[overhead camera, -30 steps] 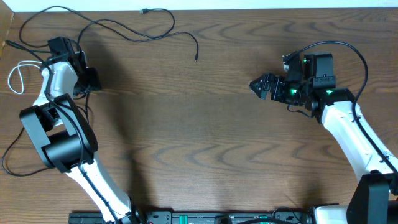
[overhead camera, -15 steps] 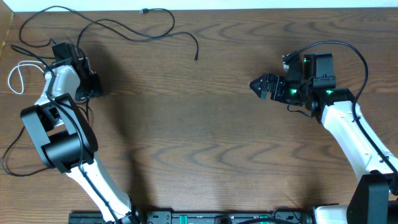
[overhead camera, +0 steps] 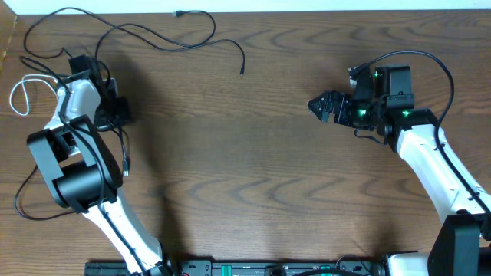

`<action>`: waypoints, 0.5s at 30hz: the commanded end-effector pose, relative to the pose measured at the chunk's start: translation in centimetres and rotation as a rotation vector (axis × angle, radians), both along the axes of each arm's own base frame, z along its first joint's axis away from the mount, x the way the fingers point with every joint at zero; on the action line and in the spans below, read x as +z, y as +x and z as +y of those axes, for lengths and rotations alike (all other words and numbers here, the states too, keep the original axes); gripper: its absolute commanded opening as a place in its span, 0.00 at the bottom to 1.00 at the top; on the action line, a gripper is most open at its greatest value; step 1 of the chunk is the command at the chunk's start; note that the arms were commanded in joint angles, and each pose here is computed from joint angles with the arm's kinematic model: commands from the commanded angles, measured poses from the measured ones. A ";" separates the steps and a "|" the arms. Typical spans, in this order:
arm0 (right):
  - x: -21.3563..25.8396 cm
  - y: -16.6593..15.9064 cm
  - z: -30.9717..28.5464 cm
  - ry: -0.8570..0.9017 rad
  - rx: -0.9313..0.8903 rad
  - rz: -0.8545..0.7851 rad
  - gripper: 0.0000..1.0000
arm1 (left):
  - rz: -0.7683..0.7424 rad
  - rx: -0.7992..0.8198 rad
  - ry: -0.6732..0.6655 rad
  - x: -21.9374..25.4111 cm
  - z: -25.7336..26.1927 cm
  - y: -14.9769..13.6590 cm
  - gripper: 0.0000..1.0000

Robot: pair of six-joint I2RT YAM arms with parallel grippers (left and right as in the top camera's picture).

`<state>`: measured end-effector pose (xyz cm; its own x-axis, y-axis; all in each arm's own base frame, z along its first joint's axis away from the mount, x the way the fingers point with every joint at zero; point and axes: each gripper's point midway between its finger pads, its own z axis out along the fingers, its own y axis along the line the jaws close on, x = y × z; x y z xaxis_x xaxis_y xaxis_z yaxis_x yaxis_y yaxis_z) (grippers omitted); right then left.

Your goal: Untangle cables

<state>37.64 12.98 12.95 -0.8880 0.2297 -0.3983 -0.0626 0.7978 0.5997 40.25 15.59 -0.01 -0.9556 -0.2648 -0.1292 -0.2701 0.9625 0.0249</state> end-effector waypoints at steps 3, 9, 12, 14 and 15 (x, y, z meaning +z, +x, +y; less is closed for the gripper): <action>0.3 0.1 0.2 -0.003 0.005 -0.010 0.99 | -0.084 -0.063 -0.156 2.6 -4.5 1.1 0.07; 0.3 0.1 0.2 -0.003 0.005 -0.010 0.99 | -0.070 -0.080 -0.170 5.2 -5.8 -0.2 0.07; 0.3 0.1 0.2 -0.003 0.005 -0.010 0.99 | 0.018 -0.055 -0.142 5.2 -5.3 -2.4 0.08; 0.3 0.1 0.2 -0.003 0.005 -0.010 0.99 | 0.077 -0.015 -0.082 5.0 -4.3 -3.6 0.08; 0.3 0.1 0.2 -0.003 0.005 -0.010 0.99 | 0.097 0.005 -0.054 5.0 -3.8 -4.0 0.08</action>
